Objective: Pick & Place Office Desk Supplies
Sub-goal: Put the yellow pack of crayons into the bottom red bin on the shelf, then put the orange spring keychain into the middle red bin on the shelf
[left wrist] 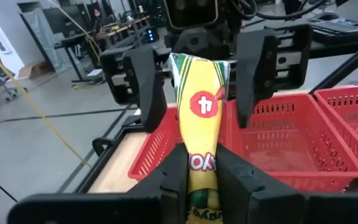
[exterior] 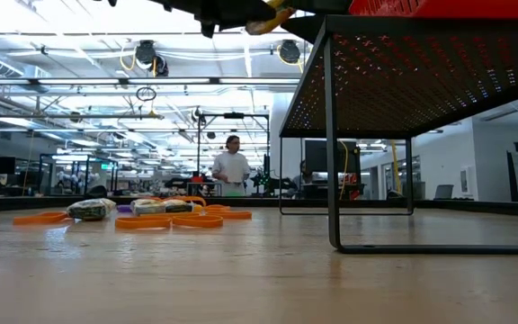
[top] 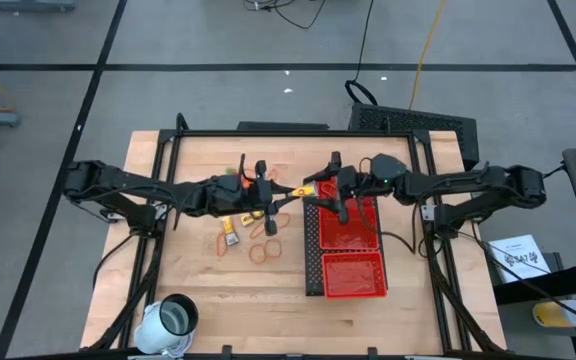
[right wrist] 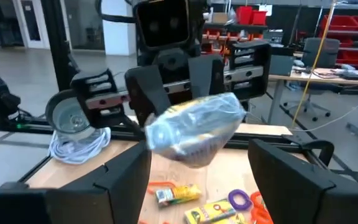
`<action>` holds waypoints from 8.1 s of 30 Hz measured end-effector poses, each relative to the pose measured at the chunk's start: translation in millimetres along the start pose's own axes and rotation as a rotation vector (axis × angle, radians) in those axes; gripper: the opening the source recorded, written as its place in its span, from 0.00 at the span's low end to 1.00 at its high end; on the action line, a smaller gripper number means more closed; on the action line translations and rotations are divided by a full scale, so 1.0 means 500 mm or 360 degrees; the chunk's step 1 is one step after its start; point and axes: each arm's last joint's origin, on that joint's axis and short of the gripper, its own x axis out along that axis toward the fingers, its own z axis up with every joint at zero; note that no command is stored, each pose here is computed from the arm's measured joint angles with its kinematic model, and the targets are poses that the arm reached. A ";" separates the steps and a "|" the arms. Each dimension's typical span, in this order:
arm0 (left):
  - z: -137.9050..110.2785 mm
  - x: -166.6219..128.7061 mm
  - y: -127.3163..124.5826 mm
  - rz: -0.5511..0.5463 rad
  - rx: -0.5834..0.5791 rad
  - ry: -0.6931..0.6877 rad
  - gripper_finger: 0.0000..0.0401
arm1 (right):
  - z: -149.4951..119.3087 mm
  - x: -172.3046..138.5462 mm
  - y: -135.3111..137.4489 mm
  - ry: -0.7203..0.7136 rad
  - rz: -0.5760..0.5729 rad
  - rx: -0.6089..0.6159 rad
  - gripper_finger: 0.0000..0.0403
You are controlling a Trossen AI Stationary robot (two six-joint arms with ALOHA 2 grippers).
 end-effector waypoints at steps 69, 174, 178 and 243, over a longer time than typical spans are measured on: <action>0.051 -0.077 -0.049 0.0495 0.0331 0.0046 0.64 | 0.074 -0.090 0.074 0.0011 0.0401 0.0133 0.23; -0.382 -0.107 0.207 0.1341 -0.1310 0.1499 0.44 | -0.003 -0.313 0.197 -0.0407 -0.0296 -0.0275 0.50; -0.384 -0.107 0.206 0.1343 -0.1307 0.1512 0.44 | -0.003 -0.313 0.197 -0.0408 -0.0295 -0.0273 0.50; -0.057 -0.091 0.062 0.0334 -0.0360 -0.0079 0.07 | 0.033 -0.164 0.140 -0.0243 -0.0520 -0.0278 0.50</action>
